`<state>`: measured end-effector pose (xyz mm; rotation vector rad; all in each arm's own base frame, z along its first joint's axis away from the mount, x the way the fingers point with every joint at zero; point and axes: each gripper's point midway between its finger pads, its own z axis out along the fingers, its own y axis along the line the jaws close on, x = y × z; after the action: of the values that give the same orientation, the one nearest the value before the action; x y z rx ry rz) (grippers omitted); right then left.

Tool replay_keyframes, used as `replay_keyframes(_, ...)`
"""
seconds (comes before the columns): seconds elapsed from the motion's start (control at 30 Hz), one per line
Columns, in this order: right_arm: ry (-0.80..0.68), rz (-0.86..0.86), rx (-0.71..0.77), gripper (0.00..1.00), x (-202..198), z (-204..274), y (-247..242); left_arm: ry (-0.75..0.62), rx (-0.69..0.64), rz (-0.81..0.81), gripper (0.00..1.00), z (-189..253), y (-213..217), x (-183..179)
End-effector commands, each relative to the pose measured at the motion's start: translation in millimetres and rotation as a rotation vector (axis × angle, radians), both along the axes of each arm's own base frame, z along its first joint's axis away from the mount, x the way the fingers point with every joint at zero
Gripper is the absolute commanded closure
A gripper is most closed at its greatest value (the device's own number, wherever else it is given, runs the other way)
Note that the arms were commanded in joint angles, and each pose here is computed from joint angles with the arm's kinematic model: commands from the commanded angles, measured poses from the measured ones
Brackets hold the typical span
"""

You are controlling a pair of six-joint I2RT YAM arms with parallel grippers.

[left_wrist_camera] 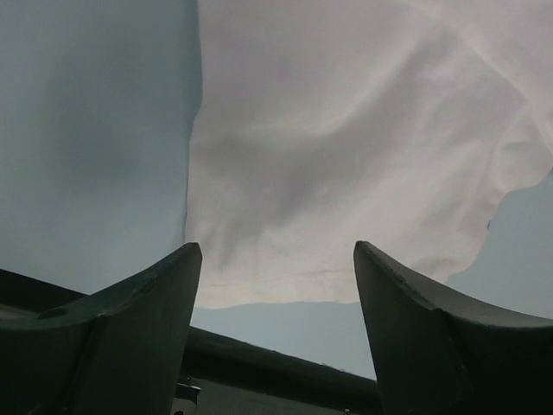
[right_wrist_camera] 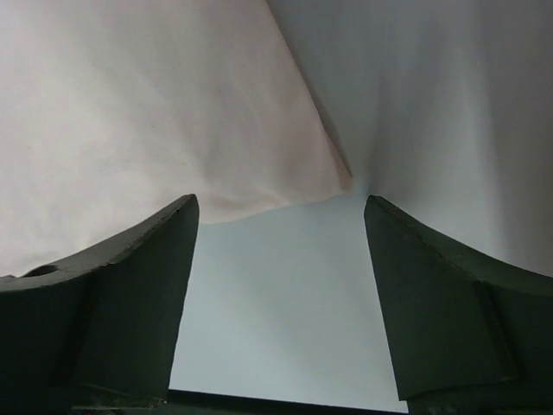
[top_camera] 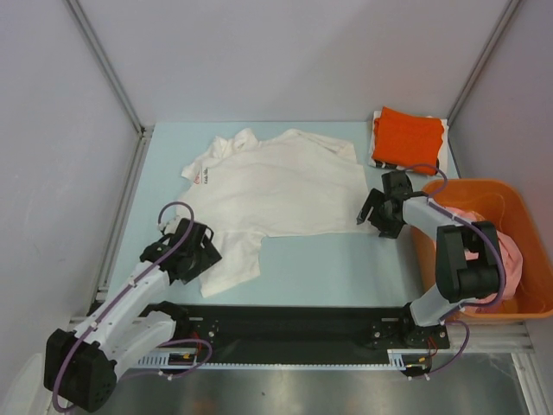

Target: Fold and stack the t-shirts

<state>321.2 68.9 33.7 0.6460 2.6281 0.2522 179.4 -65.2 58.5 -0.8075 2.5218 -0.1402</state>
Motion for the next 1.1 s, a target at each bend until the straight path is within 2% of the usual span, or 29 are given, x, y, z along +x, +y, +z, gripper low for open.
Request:
replay_keyframes(0.0, -0.024, 0.012, 0.006, 0.21, 16.7, -1.5, 3.1, 0.036, 0.036, 0.092, 0.23, -12.9, 10.1, -12.9)
replay_keyframes(0.13, -0.012, 0.023, 0.007, 0.29, 16.0, -11.4, 4.1, 0.061, 0.075, 0.081, 0.22, -21.1, 8.7, -19.2)
replay_keyframes(0.23, -0.005, 0.033, 0.004, 0.43, 16.9, -14.5, 3.8, 0.096, 0.078, 0.071, 0.22, -30.7, 5.6, -24.5)
replay_keyframes(0.27, -0.008, 0.039, 0.005, 0.51, 18.6, -15.1, 4.4, 0.097, 0.075, 0.071, 0.22, -33.5, 4.6, -23.8)
replay_keyframes(0.37, -0.010, 0.051, 0.016, 0.61, 21.6, -16.2, 7.3, 0.124, 0.066, 0.066, 0.22, -45.2, 2.7, -28.5)
replay_keyframes(0.47, -0.012, 0.060, 0.026, 0.71, 22.8, -15.3, 9.5, 0.134, 0.064, 0.058, 0.27, -50.9, 2.5, -31.4)
replay_keyframes(0.53, -0.015, 0.060, 0.030, 0.76, 22.3, -15.6, 10.0, 0.118, 0.053, 0.051, 0.34, -49.8, 0.8, -29.1)
replay_keyframes(0.57, -0.019, 0.059, 0.032, 0.83, 22.9, -14.4, 10.4, 0.093, 0.035, 0.045, 0.37, -47.9, -3.3, -23.6)
replay_keyframes(0.63, -0.018, 0.062, 0.044, 0.89, 21.9, -14.9, 12.5, 0.063, 0.002, 0.010, 0.55, -44.7, -11.8, -16.3)
replay_keyframes(0.67, -0.023, 0.066, 0.062, 0.97, 22.3, -13.6, 15.6, 0.014, -0.026, -0.009, 0.69, -34.5, -20.9, -1.8)
replay_keyframes(0.7, -0.028, 0.063, 0.064, 1.00, 23.1, -12.8, 15.9, 0.003, -0.026, -0.024, 0.79, -34.2, -22.6, 1.5)
replay_keyframes(0.73, -0.035, 0.068, 0.080, 1.00, 24.3, -9.9, 18.4, -0.052, -0.046, -0.037, 0.86, -14.5, -31.8, 19.5)
replay_keyframes(0.8, -0.048, 0.072, 0.098, 1.00, 25.4, -3.8, 22.0, -0.081, -0.033, -0.059, 1.00, 5.2, -36.5, 34.9)
replay_keyframes(0.83, -0.067, 0.077, 0.112, 1.00, 26.9, 5.4, 24.4, -0.145, -0.033, -0.073, 1.00, 32.6, -41.2, 51.6)
replay_keyframes(0.9, -0.098, 0.079, 0.125, 1.00, 30.4, 24.6, 26.6, -0.188, -0.019, -0.090, 1.00, 56.3, -40.6, 59.5)
replay_keyframes(0.93, -0.116, 0.081, 0.129, 1.00, 31.8, 34.6, 27.3, -0.251, -0.026, -0.090, 1.00, 82.4, -42.6, 70.9)
replay_keyframes(1.07, -0.272, 0.081, 0.138, 1.00, 37.6, 115.4, 24.1, -0.376, -0.008, -0.098, 1.00, 154.7, -32.4, 87.7)
